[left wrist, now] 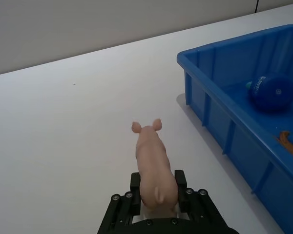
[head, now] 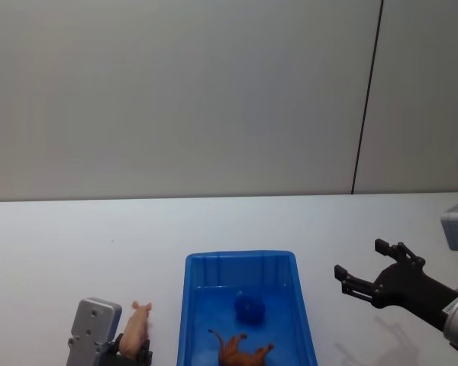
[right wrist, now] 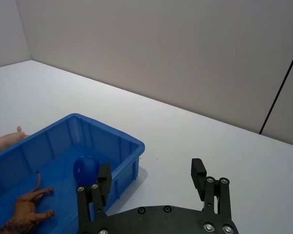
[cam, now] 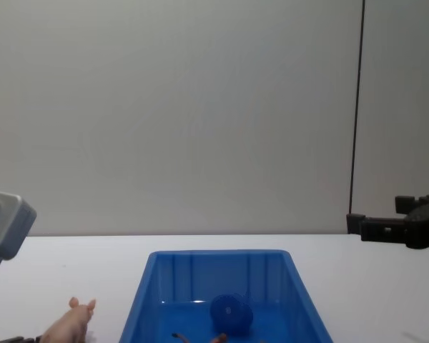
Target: Pick up the two dolls from the table and place them into the box.
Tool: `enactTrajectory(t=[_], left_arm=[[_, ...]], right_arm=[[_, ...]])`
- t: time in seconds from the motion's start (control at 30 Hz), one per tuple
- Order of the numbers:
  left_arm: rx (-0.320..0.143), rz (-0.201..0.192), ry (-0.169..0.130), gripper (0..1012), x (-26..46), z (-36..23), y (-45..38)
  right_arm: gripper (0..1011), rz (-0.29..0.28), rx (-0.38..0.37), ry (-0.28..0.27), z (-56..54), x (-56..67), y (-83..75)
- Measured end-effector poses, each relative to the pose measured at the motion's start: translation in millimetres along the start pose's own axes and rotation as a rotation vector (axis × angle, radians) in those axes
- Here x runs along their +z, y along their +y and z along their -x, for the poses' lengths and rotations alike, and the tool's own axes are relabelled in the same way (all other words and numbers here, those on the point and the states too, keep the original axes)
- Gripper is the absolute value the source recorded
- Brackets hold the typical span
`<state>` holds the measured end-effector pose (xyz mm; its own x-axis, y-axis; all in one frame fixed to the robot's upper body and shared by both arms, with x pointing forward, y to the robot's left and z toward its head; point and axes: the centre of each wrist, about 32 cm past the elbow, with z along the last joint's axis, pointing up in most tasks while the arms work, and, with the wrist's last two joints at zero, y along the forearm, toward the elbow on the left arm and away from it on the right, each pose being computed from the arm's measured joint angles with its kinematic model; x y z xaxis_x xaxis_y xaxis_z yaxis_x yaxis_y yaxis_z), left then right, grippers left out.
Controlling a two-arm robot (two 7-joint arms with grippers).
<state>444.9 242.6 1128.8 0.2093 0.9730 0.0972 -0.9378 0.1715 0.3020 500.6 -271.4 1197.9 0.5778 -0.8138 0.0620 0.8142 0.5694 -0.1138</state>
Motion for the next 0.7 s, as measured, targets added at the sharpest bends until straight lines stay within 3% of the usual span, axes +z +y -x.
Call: enactTrajectory(t=[0.13,0.37,0.7], left_arm=[[0.008,0.007,-0.004,388,2.1,-1.0,-0.2],[0.034,0.056,-0.023,387,13.5,-2.7,1.0],[0.039,0.181,-0.061,388,39.3,-0.2,0.7]], right_arm=[[1001,0.0,0.0,0.0,0.0,0.0,0.0],[1001,0.0,0.0,0.0,0.0,0.0,0.0],[1001,0.0,0.0,0.0,0.0,0.0,0.0]])
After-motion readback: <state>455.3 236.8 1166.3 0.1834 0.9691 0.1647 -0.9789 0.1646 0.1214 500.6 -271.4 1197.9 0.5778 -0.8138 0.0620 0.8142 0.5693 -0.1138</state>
